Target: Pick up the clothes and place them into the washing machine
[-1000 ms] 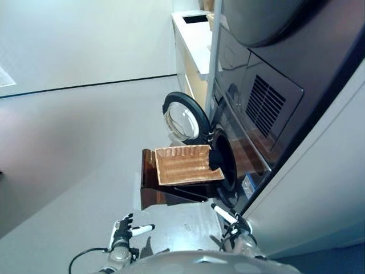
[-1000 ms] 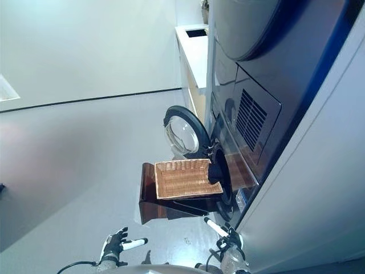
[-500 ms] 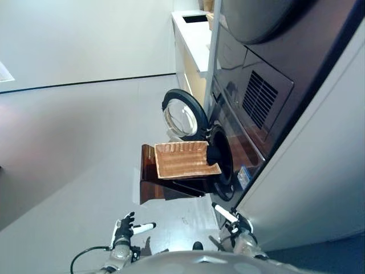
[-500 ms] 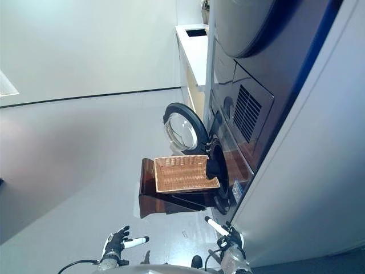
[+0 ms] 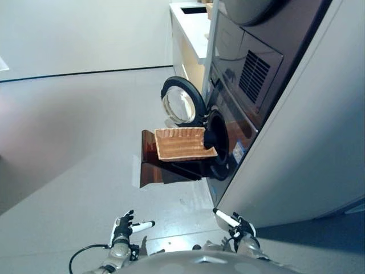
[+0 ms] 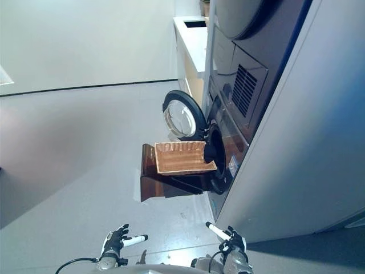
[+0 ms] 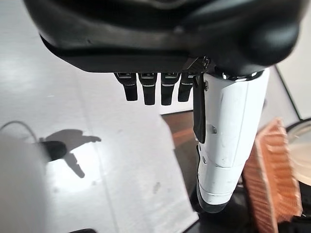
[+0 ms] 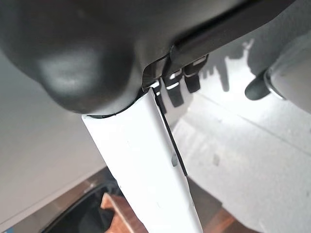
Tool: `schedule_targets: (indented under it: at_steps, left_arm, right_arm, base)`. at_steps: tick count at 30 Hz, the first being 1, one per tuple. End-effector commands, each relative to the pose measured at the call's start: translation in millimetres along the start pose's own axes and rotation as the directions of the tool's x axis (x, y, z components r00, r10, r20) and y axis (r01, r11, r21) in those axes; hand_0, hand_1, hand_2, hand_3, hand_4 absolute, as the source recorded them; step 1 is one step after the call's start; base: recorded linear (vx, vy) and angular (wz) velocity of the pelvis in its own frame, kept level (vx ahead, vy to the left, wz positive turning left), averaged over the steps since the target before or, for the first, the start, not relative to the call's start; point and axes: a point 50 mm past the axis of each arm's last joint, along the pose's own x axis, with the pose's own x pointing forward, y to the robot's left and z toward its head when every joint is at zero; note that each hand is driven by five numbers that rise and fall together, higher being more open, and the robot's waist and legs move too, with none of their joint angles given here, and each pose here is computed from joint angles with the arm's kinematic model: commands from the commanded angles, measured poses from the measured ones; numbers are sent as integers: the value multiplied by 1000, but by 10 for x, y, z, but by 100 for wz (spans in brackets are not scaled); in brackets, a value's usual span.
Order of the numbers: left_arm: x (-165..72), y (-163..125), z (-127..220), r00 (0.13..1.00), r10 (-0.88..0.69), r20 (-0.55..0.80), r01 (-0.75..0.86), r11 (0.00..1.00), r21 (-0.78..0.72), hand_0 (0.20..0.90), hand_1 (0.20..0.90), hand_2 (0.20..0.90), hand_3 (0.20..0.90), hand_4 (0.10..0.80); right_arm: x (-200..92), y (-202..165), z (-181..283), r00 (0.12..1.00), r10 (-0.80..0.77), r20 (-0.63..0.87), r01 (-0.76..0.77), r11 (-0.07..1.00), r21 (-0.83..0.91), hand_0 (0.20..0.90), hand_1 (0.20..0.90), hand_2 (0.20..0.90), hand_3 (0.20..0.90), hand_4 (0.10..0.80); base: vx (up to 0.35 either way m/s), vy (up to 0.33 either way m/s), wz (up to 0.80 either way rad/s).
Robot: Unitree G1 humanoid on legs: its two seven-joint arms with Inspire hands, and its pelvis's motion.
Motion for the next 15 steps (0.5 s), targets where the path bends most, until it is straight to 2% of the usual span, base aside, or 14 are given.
schedule_targets:
  at_steps: [1, 5, 8, 15]
  left_arm:
    - [82, 59, 395, 986, -12, 165, 18, 999, -34, 900, 900, 900, 900, 800]
    - [95, -6, 497, 979, -67, 194, 62, 998, 32, 900, 900, 900, 900, 800]
    - [111, 14, 526, 978, -78, 194, 68, 996, 58, 900, 900, 900, 900, 800]
    - [137, 89, 479, 986, -63, 154, 55, 997, 54, 900, 900, 900, 900, 800]
  right_arm:
    - [46, 133, 439, 987, 42, 157, -42, 999, -4, 900, 900, 900, 900, 800]
    - [49, 40, 376, 991, 19, 136, -27, 998, 60, 900, 900, 900, 900, 800]
    - [48, 5, 355, 992, 2, 124, -20, 989, 144, 900, 900, 900, 900, 800]
    - [45, 18, 244, 997, 24, 74, -30, 996, 84, 900, 900, 900, 900, 800]
  base:
    - [-175, 155, 12]
    - [-212, 164, -17]
    - [-265, 186, 14]
    - [-185, 115, -7]
